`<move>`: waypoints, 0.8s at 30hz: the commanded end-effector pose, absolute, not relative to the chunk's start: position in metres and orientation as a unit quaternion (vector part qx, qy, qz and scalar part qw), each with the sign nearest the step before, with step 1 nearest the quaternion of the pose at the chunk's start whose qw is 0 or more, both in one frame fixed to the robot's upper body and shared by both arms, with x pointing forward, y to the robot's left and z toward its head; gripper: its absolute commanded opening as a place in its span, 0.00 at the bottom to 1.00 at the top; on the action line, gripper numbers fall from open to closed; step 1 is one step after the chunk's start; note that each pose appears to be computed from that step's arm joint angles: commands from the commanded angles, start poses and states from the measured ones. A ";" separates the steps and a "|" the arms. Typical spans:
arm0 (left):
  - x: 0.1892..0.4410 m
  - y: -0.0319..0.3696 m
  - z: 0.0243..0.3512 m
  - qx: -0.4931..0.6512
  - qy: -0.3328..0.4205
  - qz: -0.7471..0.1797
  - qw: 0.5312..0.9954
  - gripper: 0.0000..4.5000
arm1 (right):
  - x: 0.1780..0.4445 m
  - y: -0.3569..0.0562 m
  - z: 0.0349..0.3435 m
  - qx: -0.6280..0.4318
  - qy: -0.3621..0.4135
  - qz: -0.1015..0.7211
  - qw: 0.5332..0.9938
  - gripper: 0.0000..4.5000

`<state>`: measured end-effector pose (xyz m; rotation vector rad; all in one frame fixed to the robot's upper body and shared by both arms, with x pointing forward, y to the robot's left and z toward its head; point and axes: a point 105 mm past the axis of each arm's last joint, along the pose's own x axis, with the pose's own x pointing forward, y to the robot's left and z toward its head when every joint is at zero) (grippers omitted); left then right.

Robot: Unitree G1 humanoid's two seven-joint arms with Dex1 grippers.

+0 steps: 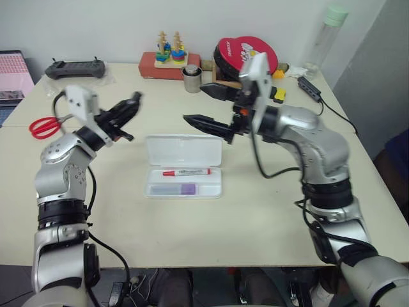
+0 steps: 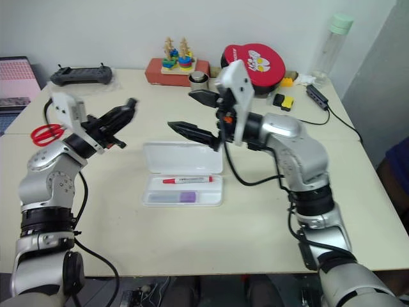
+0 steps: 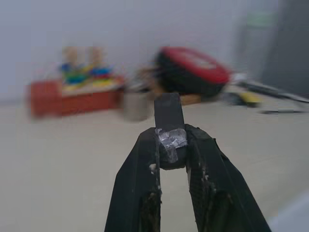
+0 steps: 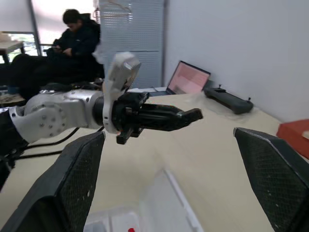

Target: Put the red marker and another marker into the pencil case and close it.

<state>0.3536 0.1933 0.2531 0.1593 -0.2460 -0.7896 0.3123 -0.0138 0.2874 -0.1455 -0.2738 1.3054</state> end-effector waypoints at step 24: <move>0.327 0.111 0.116 0.269 0.128 -0.596 0.746 0.10 | 0.289 -0.053 0.216 -0.171 0.007 0.579 0.798 1.00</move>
